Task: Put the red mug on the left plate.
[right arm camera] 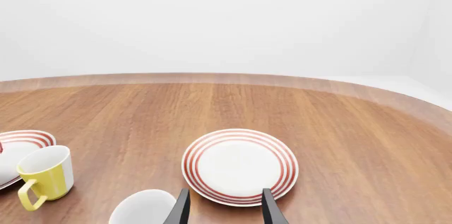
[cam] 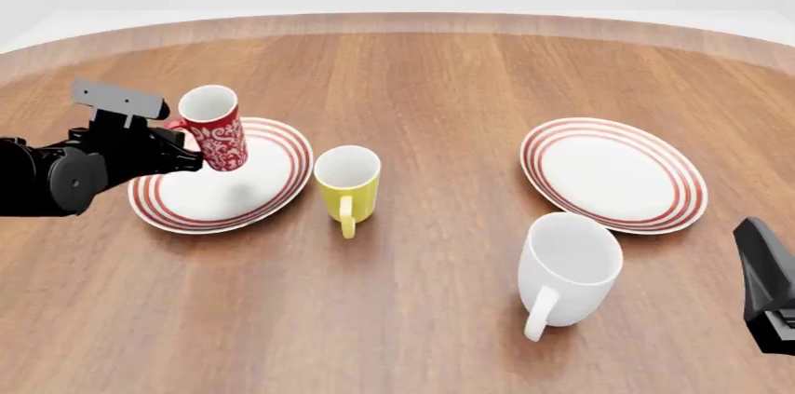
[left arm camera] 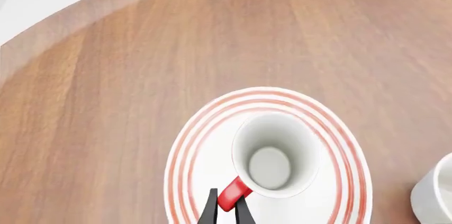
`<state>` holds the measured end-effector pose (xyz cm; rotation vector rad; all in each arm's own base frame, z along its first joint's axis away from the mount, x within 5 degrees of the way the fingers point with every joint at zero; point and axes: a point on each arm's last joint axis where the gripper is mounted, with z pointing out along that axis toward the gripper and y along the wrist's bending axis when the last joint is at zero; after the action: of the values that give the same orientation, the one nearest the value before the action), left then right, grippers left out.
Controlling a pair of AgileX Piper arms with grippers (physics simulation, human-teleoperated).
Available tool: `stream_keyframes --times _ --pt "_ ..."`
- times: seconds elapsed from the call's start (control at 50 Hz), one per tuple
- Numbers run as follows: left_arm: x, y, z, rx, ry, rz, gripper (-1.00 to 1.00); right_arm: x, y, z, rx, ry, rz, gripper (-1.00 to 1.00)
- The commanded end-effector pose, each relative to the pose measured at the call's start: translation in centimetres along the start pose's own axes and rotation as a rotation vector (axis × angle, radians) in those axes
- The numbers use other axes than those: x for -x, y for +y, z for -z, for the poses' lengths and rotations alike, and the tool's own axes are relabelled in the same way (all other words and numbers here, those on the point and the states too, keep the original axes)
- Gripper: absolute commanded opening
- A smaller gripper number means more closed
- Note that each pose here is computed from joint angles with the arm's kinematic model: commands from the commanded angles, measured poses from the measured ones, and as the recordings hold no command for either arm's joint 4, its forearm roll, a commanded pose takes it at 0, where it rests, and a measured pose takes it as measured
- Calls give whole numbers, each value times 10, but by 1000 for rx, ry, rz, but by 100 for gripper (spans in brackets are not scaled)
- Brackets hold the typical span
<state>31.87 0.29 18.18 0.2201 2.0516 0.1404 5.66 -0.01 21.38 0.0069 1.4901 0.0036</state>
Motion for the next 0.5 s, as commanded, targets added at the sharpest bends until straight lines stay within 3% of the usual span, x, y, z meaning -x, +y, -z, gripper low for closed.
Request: stream_keyframes --times 0.02,0.5 --pt "-15 5 -7 22 8 17 -100 0 0 0 0 -1 1 100" --pt "-31 1 -12 17 34 24 -100 0 0 0 0 -1 1 100"
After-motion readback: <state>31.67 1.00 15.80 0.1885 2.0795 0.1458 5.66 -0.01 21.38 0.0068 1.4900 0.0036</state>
